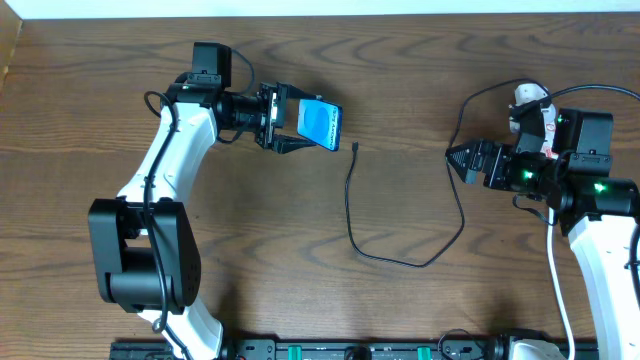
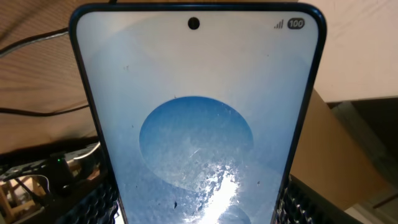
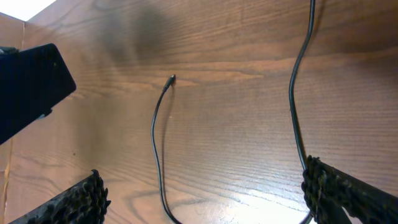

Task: Plug charger to phone and switch on socket
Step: 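Move the right gripper toward the black cable's USB-C plug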

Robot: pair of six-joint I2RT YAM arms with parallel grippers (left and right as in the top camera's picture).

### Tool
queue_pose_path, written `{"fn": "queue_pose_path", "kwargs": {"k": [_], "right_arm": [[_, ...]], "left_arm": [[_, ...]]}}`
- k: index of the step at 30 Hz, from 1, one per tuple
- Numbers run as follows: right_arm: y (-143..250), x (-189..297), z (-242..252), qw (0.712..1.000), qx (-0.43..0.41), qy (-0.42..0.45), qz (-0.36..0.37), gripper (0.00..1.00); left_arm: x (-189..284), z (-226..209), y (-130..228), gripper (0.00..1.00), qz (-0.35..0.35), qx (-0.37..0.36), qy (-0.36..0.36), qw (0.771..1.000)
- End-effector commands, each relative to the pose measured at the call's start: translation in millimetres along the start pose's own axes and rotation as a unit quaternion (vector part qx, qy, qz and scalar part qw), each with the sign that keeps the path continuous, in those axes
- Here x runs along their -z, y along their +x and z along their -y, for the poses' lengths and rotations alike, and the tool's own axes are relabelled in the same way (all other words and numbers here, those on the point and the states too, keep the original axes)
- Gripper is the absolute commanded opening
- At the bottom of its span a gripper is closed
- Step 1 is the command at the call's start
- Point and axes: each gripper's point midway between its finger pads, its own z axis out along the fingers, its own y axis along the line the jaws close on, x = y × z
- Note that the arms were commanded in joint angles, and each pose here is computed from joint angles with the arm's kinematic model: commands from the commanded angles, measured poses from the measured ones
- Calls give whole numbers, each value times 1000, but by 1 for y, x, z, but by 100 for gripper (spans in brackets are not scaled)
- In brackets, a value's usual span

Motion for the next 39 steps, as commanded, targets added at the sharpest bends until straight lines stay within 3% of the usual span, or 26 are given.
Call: {"fn": "queue_pose_path", "kwargs": {"k": [1, 10, 19, 22, 31, 39], "right_arm": [[-9, 5, -5, 1000, -2, -5, 14, 99], [-11, 5, -5, 1000, -1, -6, 16, 99], [-8, -10, -15, 1000, 15, -17, 1, 99], [-8, -19, -21, 999, 27, -26, -3, 99], [-8, -69, -81, 993, 70, -95, -6, 95], [16, -123, -134, 983, 92, -155, -32, 92]], "left_arm": [[9, 15, 19, 62, -17, -14, 18, 1000], [9, 14, 14, 61, -1, -13, 15, 1000], [12, -1, -36, 56, 152, -55, -35, 986], [13, -8, -42, 56, 174, -50, -53, 982], [11, -37, -52, 56, 231, -46, -123, 964], [7, -40, -47, 56, 222, -44, -129, 965]]}}
